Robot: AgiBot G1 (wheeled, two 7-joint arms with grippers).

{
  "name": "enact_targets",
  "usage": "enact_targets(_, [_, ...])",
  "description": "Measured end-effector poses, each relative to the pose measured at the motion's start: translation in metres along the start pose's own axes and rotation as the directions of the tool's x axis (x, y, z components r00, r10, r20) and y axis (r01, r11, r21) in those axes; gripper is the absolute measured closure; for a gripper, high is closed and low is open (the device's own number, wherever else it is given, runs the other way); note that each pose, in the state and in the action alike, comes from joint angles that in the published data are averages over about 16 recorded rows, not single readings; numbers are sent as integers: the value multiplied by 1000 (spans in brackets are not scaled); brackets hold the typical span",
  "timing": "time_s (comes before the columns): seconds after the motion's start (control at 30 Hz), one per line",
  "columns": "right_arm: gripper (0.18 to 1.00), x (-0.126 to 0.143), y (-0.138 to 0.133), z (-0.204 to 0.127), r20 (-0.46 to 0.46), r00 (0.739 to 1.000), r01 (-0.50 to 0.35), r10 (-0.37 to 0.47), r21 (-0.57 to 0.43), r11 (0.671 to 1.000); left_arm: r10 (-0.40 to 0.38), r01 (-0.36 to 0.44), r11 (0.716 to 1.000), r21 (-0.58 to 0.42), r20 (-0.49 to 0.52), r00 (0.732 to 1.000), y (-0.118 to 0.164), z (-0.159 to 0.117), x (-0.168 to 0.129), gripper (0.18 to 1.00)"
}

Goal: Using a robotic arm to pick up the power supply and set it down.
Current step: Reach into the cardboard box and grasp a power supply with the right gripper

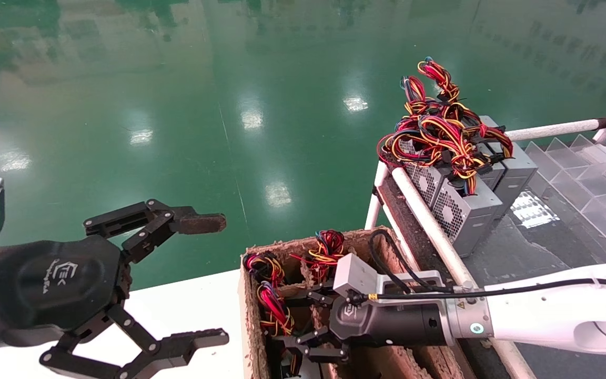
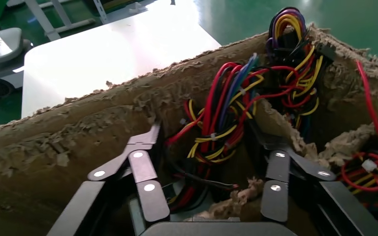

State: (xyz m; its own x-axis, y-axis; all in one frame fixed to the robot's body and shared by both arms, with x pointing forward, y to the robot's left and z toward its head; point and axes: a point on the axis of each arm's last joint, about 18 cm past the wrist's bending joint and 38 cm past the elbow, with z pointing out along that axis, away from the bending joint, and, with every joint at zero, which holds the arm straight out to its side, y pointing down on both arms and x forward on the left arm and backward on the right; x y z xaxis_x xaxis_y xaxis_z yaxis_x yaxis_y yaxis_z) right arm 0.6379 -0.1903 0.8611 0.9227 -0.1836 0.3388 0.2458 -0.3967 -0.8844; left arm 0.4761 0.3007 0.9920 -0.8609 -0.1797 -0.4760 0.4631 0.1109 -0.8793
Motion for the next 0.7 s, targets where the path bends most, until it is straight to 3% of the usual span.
enact_targets(0.47, [791,1,-5,9,-24,999,31,-31,0,1000,0,0,1000,0,0,1000,0,0,0,184])
enact_targets(0.7, [873,1,-9,5,-38,999,26,-25,23,999,0,0,1000,0,0,1000,0,0,0,184])
